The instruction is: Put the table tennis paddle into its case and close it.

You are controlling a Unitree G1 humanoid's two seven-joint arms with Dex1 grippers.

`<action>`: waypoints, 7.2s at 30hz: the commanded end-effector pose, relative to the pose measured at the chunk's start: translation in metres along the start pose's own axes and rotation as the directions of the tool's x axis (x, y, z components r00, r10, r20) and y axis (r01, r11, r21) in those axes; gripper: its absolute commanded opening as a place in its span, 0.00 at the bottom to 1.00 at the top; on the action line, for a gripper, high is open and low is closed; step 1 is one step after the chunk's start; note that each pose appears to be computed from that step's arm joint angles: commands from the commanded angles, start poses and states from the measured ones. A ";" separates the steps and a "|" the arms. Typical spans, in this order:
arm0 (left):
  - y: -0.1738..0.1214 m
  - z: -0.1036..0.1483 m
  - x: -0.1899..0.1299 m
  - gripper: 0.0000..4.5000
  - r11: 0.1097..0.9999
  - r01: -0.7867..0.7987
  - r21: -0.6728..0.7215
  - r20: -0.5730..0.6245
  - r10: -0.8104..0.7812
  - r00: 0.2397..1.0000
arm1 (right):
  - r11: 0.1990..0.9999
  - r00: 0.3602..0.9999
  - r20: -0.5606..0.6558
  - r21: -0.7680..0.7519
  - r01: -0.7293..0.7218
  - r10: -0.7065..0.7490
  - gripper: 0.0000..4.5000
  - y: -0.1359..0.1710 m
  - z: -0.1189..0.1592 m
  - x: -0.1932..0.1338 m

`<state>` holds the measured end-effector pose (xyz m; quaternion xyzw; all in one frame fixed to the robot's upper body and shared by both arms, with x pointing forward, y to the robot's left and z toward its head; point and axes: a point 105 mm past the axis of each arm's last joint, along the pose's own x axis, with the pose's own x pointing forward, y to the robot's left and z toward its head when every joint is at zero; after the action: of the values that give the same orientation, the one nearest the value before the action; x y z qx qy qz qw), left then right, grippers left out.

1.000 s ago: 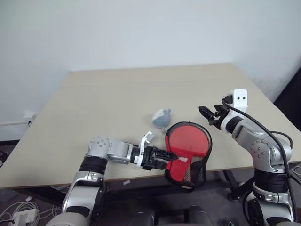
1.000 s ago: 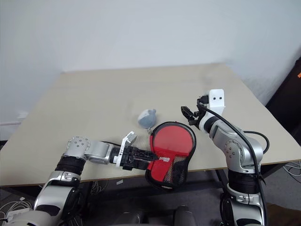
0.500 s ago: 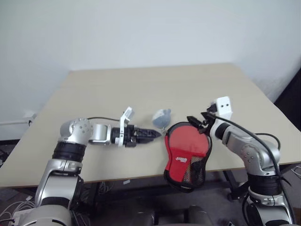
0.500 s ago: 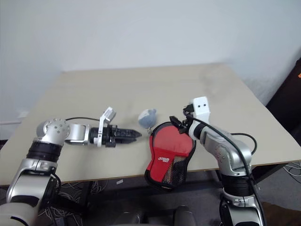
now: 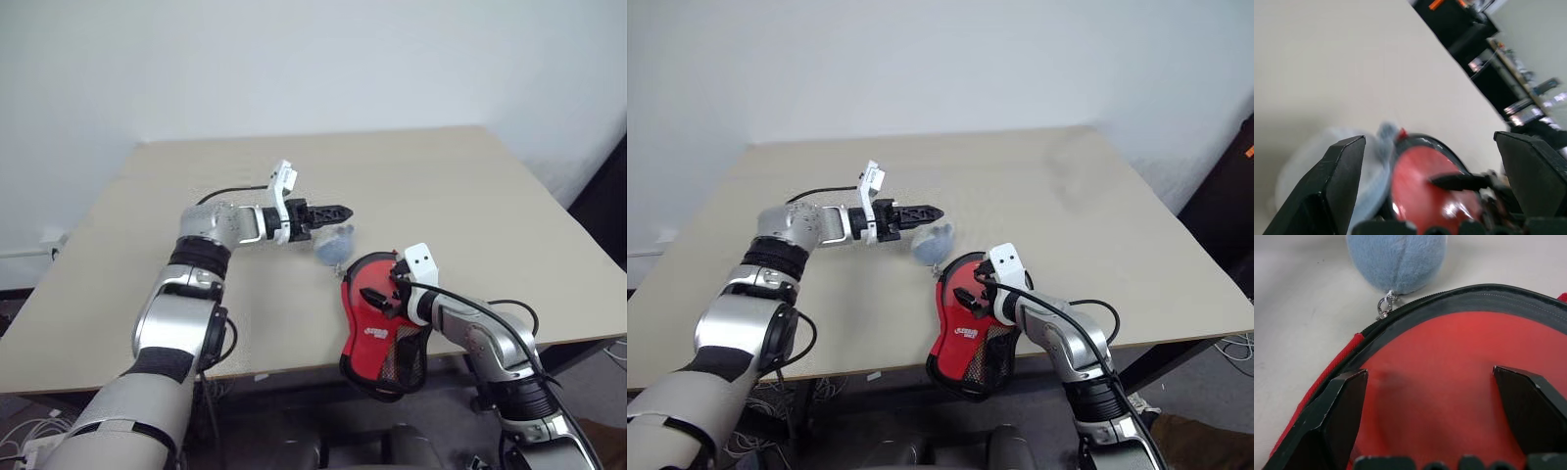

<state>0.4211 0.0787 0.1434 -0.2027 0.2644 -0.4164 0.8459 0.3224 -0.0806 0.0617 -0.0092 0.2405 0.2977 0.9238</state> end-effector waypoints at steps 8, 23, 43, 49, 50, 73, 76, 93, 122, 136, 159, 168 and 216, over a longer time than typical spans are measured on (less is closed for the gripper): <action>0.006 -0.026 0.035 1.00 0.924 -0.089 0.371 -0.120 0.143 0.983 | 0.997 0.997 0.033 -0.009 0.076 -0.075 1.00 -0.013 0.010 0.005; 0.036 -0.054 0.021 0.71 0.885 -0.147 0.442 -0.230 0.270 0.935 | 0.997 0.996 -0.048 -0.012 0.077 -0.077 1.00 -0.013 -0.004 0.009; 0.018 -0.027 0.044 0.23 0.836 -0.220 0.502 -0.096 0.307 0.947 | 0.999 0.969 -0.244 -0.034 0.028 -0.035 1.00 -0.006 -0.039 0.012; 0.001 -0.002 0.057 0.23 0.805 -0.276 0.524 0.023 0.311 0.950 | 0.995 0.961 -0.268 -0.091 0.049 -0.071 1.00 -0.010 -0.043 0.013; -0.002 0.001 0.059 0.23 0.803 -0.285 0.523 0.041 0.311 0.950 | 0.994 0.960 -0.270 -0.098 0.049 -0.074 1.00 -0.010 -0.043 0.013; -0.102 -0.030 0.134 0.23 0.823 -0.099 0.559 0.096 0.055 0.994 | 0.991 0.960 -0.260 -0.114 0.075 -0.103 1.00 -0.010 -0.044 0.002; -0.102 -0.040 0.135 0.23 0.805 -0.040 0.592 0.035 0.024 0.999 | 0.988 0.959 -0.255 -0.118 0.095 -0.122 1.00 -0.014 -0.043 0.002; -0.079 -0.018 0.103 0.92 0.850 0.067 0.522 0.018 -0.089 0.996 | 0.986 0.977 -0.177 -0.137 0.091 -0.115 1.00 -0.019 -0.028 -0.002; -0.043 -0.063 -0.005 0.92 0.835 0.420 0.355 -0.256 -0.346 0.903 | 0.968 0.951 0.200 -0.037 0.249 -0.237 1.00 -0.070 0.074 -0.026; -0.061 -0.128 0.040 0.92 0.817 0.401 0.414 -0.373 -0.249 0.894 | 0.970 0.944 0.234 -0.006 0.243 -0.235 1.00 -0.081 0.113 -0.005; -0.042 -0.142 0.044 0.92 0.814 0.306 0.494 -0.371 -0.121 0.921 | 0.969 0.962 0.140 0.110 0.219 -0.234 0.55 -0.093 0.084 0.050; -0.042 -0.149 0.047 0.92 0.823 0.299 0.483 -0.392 -0.102 0.914 | 0.972 0.955 0.203 0.137 0.191 -0.217 0.01 -0.093 0.092 0.035; -0.072 -0.170 0.093 0.92 0.678 0.417 0.606 -0.567 -0.001 0.824 | 0.790 0.773 0.160 0.119 0.602 -0.614 0.01 -0.137 0.052 -0.075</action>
<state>0.3235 -0.0746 0.0508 0.1979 0.2136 -0.6372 0.7136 0.3672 -0.2226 0.0992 -0.0219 0.1857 -0.0154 0.9822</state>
